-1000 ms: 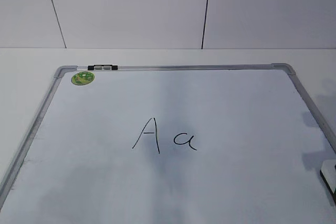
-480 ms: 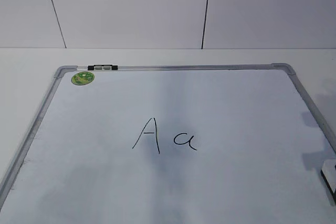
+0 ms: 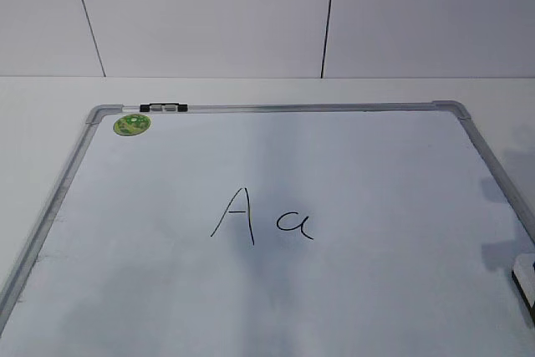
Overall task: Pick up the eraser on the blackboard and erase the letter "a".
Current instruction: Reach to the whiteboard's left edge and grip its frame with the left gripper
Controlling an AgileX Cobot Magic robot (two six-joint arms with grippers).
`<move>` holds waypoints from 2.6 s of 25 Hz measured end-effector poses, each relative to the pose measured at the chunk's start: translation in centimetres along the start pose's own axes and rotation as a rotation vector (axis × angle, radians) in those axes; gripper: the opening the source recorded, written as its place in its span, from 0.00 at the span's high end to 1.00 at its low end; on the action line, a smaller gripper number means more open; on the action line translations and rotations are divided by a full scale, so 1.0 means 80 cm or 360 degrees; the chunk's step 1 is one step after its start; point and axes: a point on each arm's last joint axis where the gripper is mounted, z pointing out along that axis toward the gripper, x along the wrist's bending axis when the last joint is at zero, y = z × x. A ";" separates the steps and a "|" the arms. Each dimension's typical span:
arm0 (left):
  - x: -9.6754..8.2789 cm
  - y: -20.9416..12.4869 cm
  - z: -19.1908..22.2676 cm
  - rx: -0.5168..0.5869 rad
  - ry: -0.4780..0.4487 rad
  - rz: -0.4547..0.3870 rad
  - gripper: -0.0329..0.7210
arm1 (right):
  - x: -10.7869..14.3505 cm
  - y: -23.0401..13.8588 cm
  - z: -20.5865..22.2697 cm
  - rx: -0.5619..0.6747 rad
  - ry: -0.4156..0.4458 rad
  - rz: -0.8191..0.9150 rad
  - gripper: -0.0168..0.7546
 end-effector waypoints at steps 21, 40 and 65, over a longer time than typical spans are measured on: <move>0.000 0.000 -0.001 0.0010 -0.0095 0.0055 0.64 | 0.002 0.000 0.000 -0.0006 0.0022 0.0018 0.27; -0.009 0.032 0.035 0.0264 -0.0186 -0.0052 0.64 | 0.011 0.018 -0.013 -0.0120 0.0166 0.0165 0.27; -0.016 0.123 0.209 0.1063 -0.0139 -0.0271 0.64 | 0.023 0.030 -0.033 -0.0148 0.0325 0.0092 0.27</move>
